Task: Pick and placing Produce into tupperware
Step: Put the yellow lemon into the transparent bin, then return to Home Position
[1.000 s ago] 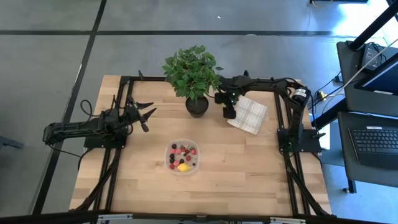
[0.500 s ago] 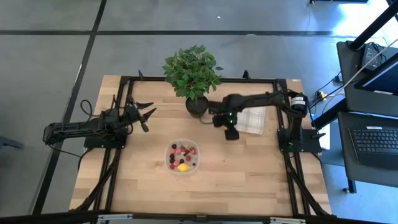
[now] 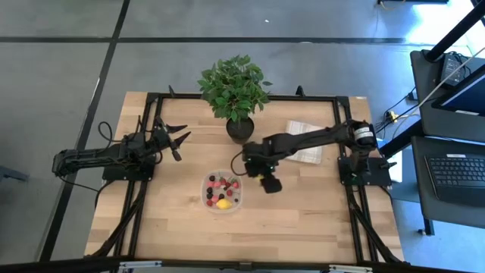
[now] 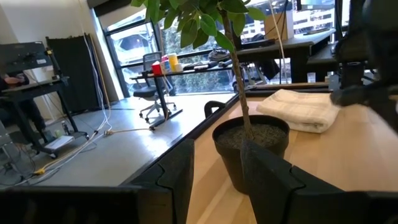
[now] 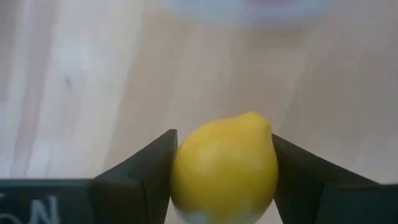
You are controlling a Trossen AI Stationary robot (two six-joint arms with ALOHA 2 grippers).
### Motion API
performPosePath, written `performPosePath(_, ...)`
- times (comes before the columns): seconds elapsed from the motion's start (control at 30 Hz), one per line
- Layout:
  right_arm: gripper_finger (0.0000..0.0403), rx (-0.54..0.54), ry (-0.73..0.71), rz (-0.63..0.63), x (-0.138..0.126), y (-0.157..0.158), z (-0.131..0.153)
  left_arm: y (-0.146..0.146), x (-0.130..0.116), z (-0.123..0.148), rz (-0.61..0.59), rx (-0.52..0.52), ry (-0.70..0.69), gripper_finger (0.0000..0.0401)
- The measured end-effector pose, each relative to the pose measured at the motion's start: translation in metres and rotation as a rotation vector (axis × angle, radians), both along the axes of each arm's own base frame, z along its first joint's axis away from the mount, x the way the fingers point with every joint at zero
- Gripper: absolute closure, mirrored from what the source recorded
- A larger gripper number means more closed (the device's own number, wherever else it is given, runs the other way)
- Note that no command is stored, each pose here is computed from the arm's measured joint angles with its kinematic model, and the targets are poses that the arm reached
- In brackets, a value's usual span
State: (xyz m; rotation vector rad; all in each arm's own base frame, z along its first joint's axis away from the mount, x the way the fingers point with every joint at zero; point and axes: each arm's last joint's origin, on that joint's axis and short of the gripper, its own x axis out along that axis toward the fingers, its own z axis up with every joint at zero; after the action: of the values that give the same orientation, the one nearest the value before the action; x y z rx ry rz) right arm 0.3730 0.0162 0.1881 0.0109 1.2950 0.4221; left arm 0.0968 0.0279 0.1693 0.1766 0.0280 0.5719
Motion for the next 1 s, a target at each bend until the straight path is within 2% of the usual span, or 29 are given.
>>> performPosePath(0.13, 0.0191, -0.01, -0.145, 0.07, 0.017, 0.01, 0.027, 0.0, 0.0, -0.001, 0.0, -0.002, 0.008, 0.0275)
performPosePath(0.3, 0.0185, -0.034, -0.448, 0.136, 0.042, 0.014, 0.05, 0.0, 0.0, -0.001, 0.0, -0.002, 0.012, 0.0275)
performPosePath(0.43, 0.0175, -0.063, -0.621, 0.178, 0.053, 0.014, 0.051, 0.0, 0.0, -0.002, 0.0, -0.003, 0.016, 0.0275)
performPosePath(0.57, 0.0193, -0.07, -0.758, 0.199, 0.063, 0.015, 0.044, 0.0, 0.0, -0.002, 0.0, -0.003, 0.02, 0.0275)
performPosePath(0.67, 0.0193, -0.053, -0.83, 0.206, 0.066, 0.016, 0.032, 0.0, 0.0, -0.002, 0.0, -0.003, 0.023, 0.0275)
performPosePath(0.77, 0.0188, -0.029, -0.834, 0.17, 0.065, 0.016, 0.02, 0.0, 0.0, -0.002, 0.0, -0.003, 0.026, 0.0275)
performPosePath(0.9, 0.0161, -0.001, -0.798, 0.136, 0.066, 0.017, 0.003, 0.0, 0.0, -0.004, -0.001, -0.005, 0.038, 0.0275)
performPosePath(1.0, 0.0168, 0.003, -0.773, 0.141, 0.069, 0.02, -0.012, 0.0, 0.0, -0.004, -0.001, -0.006, 0.038, 0.0275)
